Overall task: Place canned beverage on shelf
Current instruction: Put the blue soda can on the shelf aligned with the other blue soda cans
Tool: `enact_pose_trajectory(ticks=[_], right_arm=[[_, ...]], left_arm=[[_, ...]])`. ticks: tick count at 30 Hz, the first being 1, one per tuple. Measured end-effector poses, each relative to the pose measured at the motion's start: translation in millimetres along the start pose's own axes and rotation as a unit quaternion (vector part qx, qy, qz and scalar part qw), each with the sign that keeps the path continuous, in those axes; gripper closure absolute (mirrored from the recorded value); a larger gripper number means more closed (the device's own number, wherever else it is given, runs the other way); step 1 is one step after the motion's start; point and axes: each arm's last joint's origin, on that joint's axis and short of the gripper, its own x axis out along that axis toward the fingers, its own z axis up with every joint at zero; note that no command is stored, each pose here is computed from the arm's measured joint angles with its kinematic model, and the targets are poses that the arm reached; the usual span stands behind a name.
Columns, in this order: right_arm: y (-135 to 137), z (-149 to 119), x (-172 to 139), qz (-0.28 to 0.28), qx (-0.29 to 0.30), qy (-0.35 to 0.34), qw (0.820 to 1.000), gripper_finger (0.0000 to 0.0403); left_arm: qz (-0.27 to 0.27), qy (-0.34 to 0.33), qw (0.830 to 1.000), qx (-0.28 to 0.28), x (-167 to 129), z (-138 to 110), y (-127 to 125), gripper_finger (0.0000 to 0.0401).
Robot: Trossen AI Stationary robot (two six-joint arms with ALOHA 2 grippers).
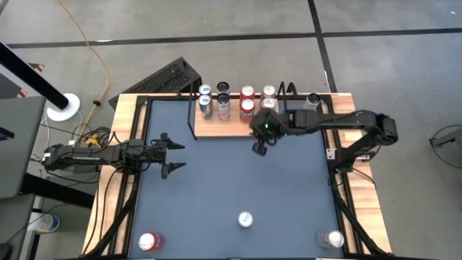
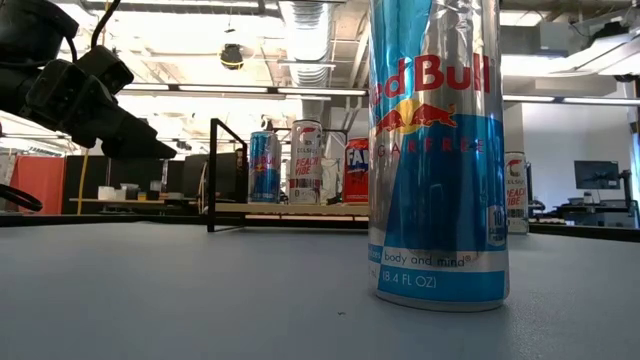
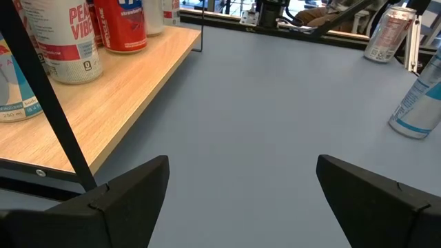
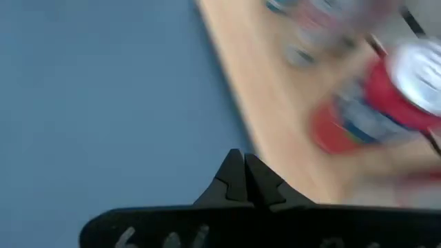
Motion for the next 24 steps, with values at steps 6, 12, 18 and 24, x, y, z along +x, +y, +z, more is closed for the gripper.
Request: enact_pose_trajectory(ticks=[6, 12, 18, 24], right_arm=[[43, 3, -8, 0.031, -0.014, -0.059, 0.998, 0.0403], [48, -10, -1, -0.021, 0.009, -0.058, 0.998, 0.0403], [13, -7, 7, -0.069, 0.044, -0.039, 0.996, 0.0403], [-36, -13, 13, -0.129, 0.076, 0.016, 0.989, 0.0403]], left_arm=[[0.000, 0.000, 1.000, 0.000, 0, 0, 0, 0.0044], [0.000, 0.000, 1.000, 0.000, 0, 0, 0, 0.0044], [0.000, 0.000, 1.000, 0.000, 0, 0, 0, 0.0044], [0.000, 0.000, 1.000, 0.000, 0, 0, 0, 0.0044]])
